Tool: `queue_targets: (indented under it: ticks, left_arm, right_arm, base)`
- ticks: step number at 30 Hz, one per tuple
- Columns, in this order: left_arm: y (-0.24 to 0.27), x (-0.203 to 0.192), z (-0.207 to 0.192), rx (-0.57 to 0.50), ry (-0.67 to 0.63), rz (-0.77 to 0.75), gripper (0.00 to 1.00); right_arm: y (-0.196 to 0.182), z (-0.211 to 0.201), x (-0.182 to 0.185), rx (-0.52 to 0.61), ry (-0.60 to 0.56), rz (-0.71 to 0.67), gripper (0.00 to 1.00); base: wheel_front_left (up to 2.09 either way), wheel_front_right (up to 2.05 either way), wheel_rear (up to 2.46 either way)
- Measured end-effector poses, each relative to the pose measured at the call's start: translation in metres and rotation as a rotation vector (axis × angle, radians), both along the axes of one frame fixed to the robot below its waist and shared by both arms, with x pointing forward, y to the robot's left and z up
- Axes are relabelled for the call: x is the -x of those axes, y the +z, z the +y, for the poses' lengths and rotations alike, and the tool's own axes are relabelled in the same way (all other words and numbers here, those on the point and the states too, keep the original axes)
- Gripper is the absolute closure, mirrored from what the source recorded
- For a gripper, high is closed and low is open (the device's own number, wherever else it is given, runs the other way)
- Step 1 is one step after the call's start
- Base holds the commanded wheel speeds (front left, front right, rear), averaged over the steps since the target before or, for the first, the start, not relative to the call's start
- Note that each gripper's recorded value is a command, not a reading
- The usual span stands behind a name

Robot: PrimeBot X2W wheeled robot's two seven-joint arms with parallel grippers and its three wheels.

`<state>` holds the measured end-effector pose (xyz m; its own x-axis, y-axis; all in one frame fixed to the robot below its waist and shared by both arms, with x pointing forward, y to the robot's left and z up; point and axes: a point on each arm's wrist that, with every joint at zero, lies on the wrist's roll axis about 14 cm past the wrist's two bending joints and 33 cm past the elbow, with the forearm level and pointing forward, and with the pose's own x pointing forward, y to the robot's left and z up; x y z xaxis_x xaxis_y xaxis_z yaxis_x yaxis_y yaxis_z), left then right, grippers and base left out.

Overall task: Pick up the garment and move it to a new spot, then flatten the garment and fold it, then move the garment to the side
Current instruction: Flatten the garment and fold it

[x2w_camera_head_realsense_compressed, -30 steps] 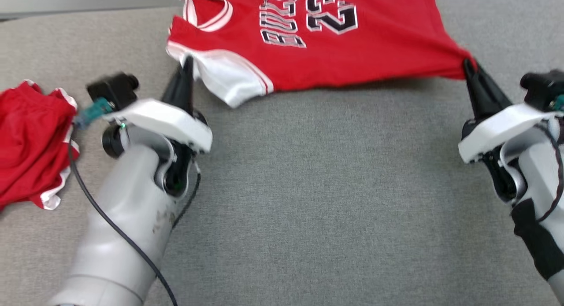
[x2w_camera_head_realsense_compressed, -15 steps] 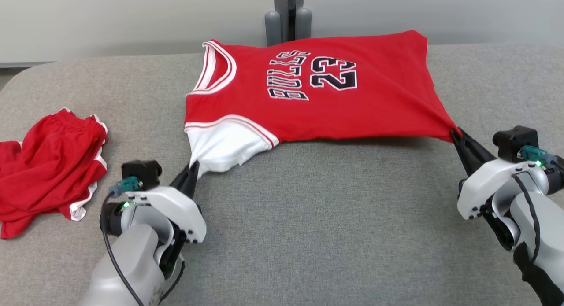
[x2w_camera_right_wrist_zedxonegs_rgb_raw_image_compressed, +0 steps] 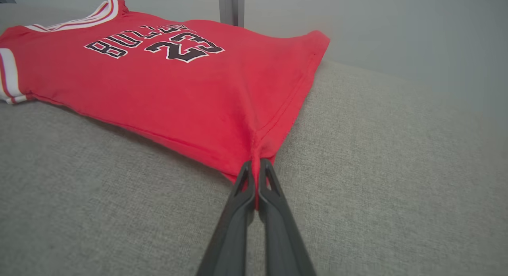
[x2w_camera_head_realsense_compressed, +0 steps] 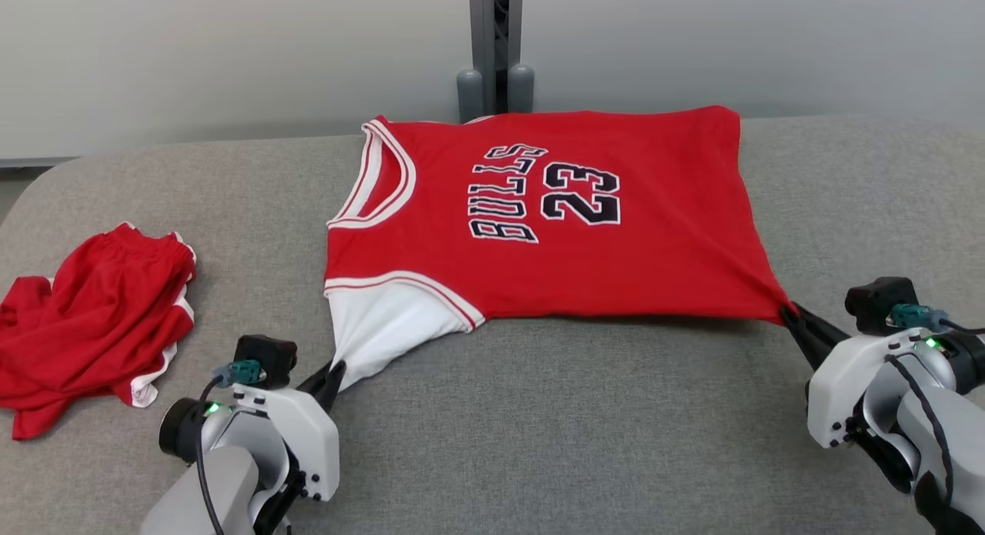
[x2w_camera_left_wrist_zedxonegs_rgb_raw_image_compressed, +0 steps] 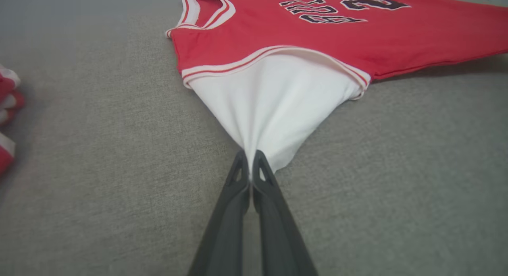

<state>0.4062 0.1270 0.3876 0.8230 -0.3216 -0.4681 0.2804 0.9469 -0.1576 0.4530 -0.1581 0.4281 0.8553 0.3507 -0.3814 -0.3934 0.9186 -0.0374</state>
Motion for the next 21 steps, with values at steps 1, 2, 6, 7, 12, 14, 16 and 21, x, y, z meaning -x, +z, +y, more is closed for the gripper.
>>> queue_targets:
  ticks: [1,2,6,7,12,14,16,21]
  left_arm:
    - [-0.001,0.004,0.0,-0.01,-0.015,0.011,1.0]
    - [-0.003,0.008,0.0,-0.022,-0.029,0.021,1.0]
    - [-0.004,0.023,0.003,-0.048,-0.079,0.055,1.0]
    - [-0.005,0.027,0.003,-0.054,-0.094,0.063,1.0]
    - [-0.006,0.062,0.003,-0.039,-0.153,0.155,1.0]
    - [-0.007,0.078,0.003,-0.04,-0.178,0.194,1.0]
    - [-0.005,0.092,0.001,-0.044,-0.208,0.225,1.0]
    - [0.004,0.119,-0.007,-0.015,-0.245,0.284,1.0]
  right_arm:
    - [-0.001,-0.001,0.005,0.009,0.008,0.014,1.0]
    - [-0.001,-0.002,0.009,0.01,0.015,0.025,1.0]
    - [0.003,-0.007,0.021,0.012,0.026,0.054,1.0]
    - [0.004,-0.009,0.024,0.015,0.027,0.059,1.0]
    - [0.007,-0.012,0.044,0.008,0.049,0.087,1.0]
    - [0.008,-0.013,0.051,0.001,0.054,0.097,1.0]
    - [0.008,-0.017,0.057,0.003,0.056,0.114,1.0]
    - [0.004,-0.02,0.07,-0.012,0.06,0.177,1.0]
  base:
    - [0.0,0.0,0.0]
    - [0.0,0.0,0.0]
    - [0.0,0.0,0.0]
    - [0.0,0.0,0.0]
    - [0.0,0.0,0.0]
    - [0.0,0.0,0.0]
    - [0.0,0.0,0.0]
    - [0.0,0.0,0.0]
